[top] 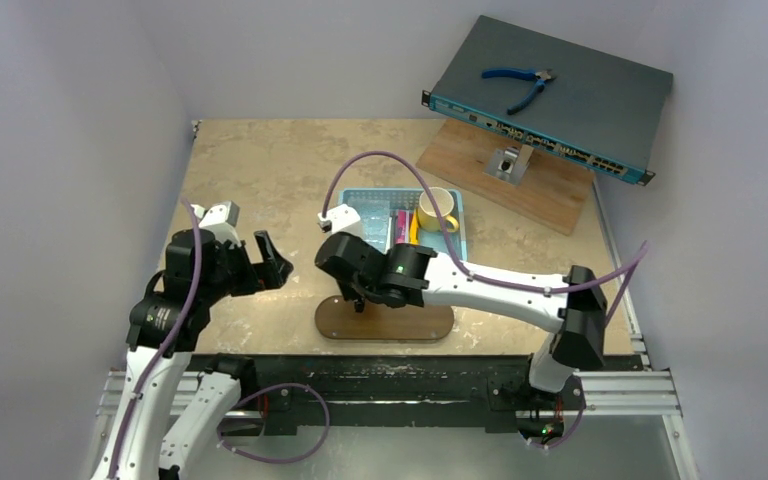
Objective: Prepare toiletry sets of a toothbrush and toothpaste on the tray
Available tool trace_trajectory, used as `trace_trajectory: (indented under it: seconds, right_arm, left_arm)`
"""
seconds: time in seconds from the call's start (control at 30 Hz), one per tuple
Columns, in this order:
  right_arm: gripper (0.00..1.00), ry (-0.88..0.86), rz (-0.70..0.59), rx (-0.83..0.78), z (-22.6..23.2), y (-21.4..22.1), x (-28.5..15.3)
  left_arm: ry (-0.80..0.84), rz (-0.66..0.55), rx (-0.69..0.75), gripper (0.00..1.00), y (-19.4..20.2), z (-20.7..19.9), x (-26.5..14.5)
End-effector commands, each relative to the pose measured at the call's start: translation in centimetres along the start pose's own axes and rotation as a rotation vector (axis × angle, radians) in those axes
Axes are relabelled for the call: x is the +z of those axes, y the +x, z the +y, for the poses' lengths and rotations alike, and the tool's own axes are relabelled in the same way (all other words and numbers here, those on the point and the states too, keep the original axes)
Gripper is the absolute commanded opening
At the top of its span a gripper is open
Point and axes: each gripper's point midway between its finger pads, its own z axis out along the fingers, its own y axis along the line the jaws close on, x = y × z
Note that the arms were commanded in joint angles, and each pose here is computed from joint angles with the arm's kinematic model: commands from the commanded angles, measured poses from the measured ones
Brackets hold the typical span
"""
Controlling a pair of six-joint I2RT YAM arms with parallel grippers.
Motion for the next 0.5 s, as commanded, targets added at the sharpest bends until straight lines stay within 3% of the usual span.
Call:
trace_trajectory:
  seconds: [0.0, 0.47]
  right_arm:
    - [0.00, 0.044, -0.092, 0.121, 1.6, -3.4, -0.7]
    - [0.00, 0.159, -0.028, 0.249, 5.3, -0.4, 1.8]
  left_arm:
    - [-0.177, -0.107, -0.050, 1.00, -1.6, 2.8, -1.3]
    - [-0.449, -0.292, -0.165, 1.00, -1.8, 7.7, -5.7]
